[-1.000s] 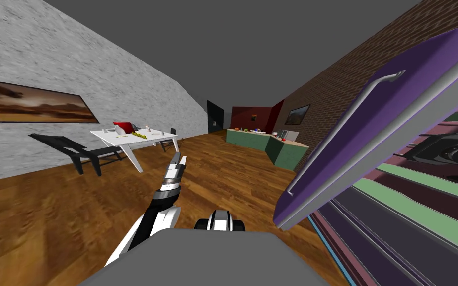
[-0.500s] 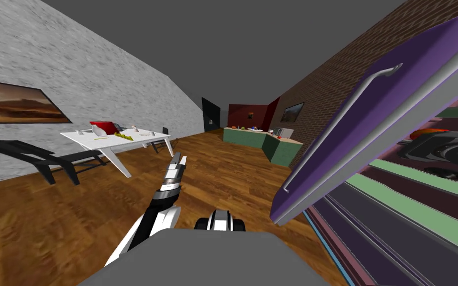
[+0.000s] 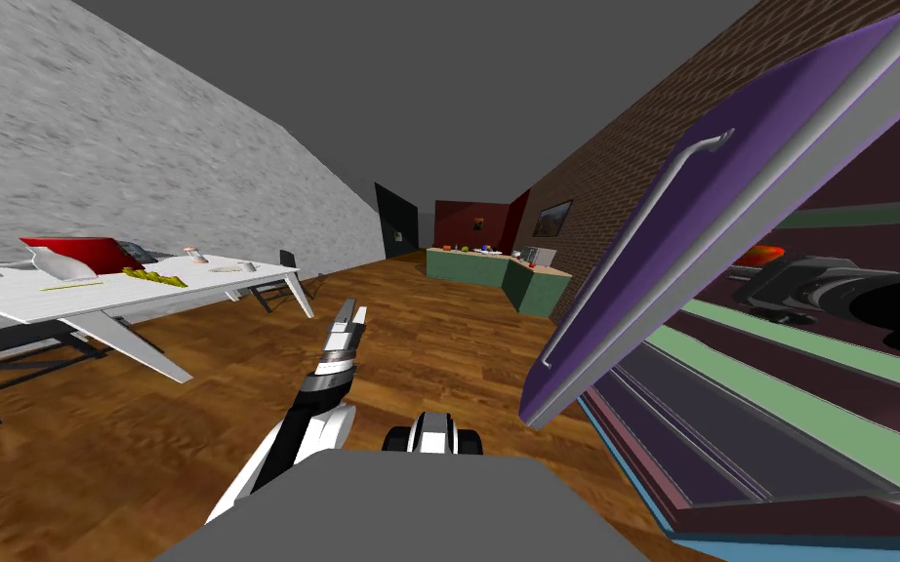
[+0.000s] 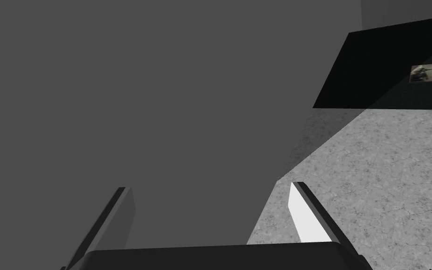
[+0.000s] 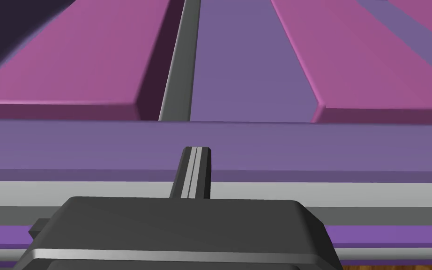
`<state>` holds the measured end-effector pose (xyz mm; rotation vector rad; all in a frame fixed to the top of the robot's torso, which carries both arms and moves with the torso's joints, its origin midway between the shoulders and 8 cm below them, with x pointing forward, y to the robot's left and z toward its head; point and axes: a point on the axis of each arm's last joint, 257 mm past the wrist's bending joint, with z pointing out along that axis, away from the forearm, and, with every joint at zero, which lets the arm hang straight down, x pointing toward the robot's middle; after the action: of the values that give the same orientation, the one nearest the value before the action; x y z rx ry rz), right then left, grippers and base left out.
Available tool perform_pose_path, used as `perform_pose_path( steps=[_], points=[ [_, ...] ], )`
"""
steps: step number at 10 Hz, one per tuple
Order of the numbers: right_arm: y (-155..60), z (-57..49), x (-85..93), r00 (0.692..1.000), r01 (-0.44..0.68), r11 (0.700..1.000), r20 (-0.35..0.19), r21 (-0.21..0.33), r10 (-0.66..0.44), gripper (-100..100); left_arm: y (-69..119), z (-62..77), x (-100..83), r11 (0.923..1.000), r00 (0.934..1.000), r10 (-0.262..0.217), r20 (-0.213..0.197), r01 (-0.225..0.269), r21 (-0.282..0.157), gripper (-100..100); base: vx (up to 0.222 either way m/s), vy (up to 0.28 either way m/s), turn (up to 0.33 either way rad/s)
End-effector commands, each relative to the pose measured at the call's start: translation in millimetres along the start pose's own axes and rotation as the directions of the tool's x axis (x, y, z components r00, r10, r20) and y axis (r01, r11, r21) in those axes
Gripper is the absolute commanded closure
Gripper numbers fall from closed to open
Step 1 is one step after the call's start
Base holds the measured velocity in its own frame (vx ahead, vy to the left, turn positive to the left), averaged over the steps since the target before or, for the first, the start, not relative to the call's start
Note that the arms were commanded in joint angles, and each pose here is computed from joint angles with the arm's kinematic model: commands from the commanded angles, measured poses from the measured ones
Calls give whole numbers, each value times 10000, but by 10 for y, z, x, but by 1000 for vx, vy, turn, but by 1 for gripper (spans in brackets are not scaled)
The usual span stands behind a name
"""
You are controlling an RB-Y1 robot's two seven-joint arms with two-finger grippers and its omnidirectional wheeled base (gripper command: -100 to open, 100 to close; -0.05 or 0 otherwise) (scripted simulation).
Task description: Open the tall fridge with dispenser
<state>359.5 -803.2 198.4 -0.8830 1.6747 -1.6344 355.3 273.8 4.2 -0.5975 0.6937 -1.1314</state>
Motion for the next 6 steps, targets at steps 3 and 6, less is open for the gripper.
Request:
perform_pose_path(
  steps=[3, 6],
  points=[
    [-149, -11, -144, 9996, 59, 10000, 260, 29, -59, -100, -1, 1, 1, 10000, 10000, -2, 0, 2, 3, 0, 80, 32, -71],
    [-329, 4, -130, 10000, 54, 10000, 83, 52, -54, -100, -1, 0, 1, 10000, 10000, -3, 1, 3, 1, 0, 202, 144, -115]
  ],
)
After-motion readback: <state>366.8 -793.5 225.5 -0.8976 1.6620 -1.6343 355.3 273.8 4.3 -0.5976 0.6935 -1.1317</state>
